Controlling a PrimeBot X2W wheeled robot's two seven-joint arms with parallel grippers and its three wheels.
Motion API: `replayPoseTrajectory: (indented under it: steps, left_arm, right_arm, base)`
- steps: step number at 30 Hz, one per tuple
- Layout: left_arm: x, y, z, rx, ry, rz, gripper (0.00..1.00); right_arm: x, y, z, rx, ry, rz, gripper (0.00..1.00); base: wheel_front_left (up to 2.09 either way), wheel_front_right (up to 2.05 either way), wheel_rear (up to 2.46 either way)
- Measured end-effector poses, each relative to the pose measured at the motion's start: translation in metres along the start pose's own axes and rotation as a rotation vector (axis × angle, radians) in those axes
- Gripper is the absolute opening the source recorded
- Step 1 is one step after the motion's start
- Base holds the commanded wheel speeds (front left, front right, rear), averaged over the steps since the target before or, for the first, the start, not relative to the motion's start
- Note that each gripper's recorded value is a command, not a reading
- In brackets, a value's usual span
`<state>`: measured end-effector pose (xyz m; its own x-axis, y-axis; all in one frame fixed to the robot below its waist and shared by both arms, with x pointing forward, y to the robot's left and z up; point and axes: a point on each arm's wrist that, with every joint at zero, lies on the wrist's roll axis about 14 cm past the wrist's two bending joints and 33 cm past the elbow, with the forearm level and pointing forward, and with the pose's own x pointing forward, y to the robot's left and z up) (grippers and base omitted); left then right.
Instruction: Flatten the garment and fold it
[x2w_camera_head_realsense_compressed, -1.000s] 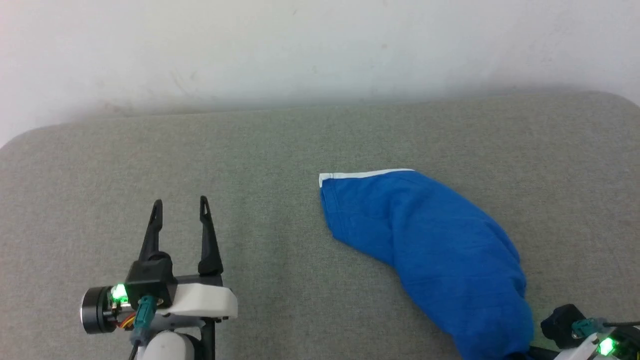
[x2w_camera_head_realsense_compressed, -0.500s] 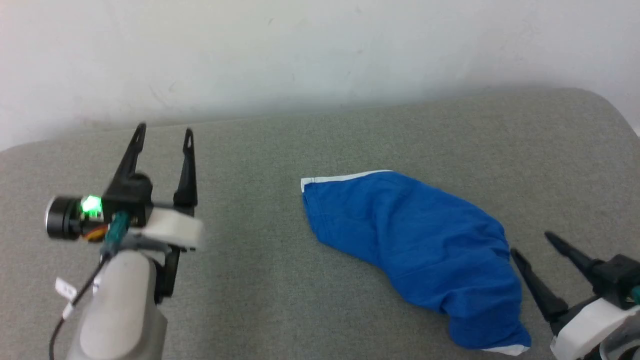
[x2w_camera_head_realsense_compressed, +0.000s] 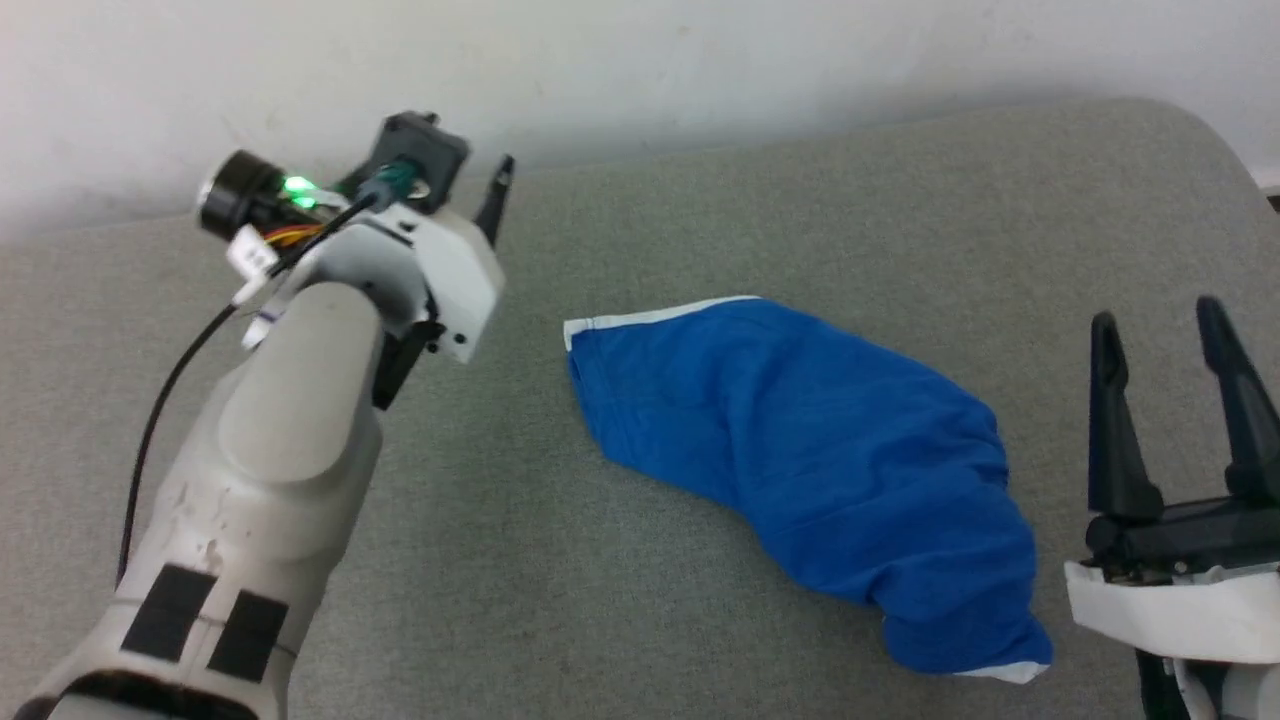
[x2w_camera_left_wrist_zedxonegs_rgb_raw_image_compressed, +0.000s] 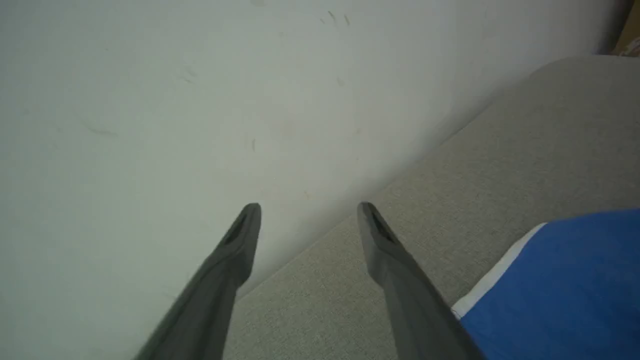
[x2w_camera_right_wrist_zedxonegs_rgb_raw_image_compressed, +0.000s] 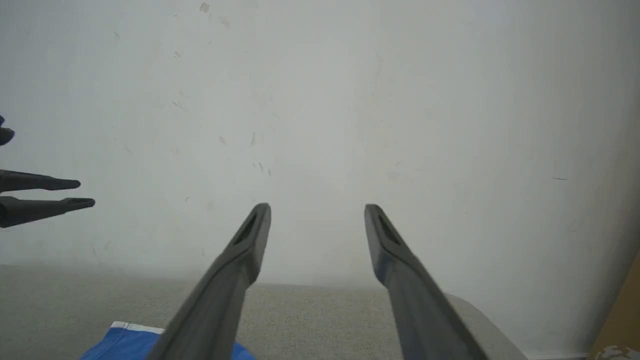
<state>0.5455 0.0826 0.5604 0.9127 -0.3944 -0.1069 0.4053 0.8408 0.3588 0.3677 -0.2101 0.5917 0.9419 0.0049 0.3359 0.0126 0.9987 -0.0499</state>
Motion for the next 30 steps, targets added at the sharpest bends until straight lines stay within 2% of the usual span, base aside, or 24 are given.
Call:
replayPoseTrajectory:
  steps: [5,7,18,25,26,27,30]
  left_arm:
    - [0.018,-0.060,-0.048,-0.020,0.291,-0.206,1.00]
    - [0.018,-0.078,-0.064,0.008,0.385,-0.286,1.00]
    - [0.009,-0.106,-0.130,0.120,0.764,-0.532,1.00]
    - [0.010,-0.126,-0.144,0.104,0.847,-0.624,1.00]
    - [0.008,-0.127,-0.144,0.109,0.853,-0.632,0.25]
    - [0.007,-0.128,-0.142,0.112,0.844,-0.640,0.00]
    - [0.002,-0.135,-0.134,0.121,0.807,-0.672,0.00]
  right_arm:
    - [0.008,-0.004,0.007,0.006,-0.032,-0.024,1.00]
    - [0.010,-0.007,0.005,0.020,-0.033,-0.036,1.00]
    - [0.022,-0.021,-0.008,0.028,-0.013,-0.077,1.00]
    - [0.019,-0.025,-0.028,0.019,0.049,-0.090,1.00]
    - [0.019,-0.026,-0.030,0.018,0.055,-0.091,1.00]
    - [0.019,-0.026,-0.032,0.018,0.061,-0.092,1.00]
    - [0.019,-0.025,-0.034,0.013,0.065,-0.089,1.00]
  base:
    - [0.00,0.00,0.00]
    - [0.00,0.00,0.00]
    - [0.00,0.00,0.00]
    - [0.00,0.00,0.00]
    - [0.00,0.00,0.00]
    - [0.00,0.00,0.00]
    - [0.00,0.00,0.00]
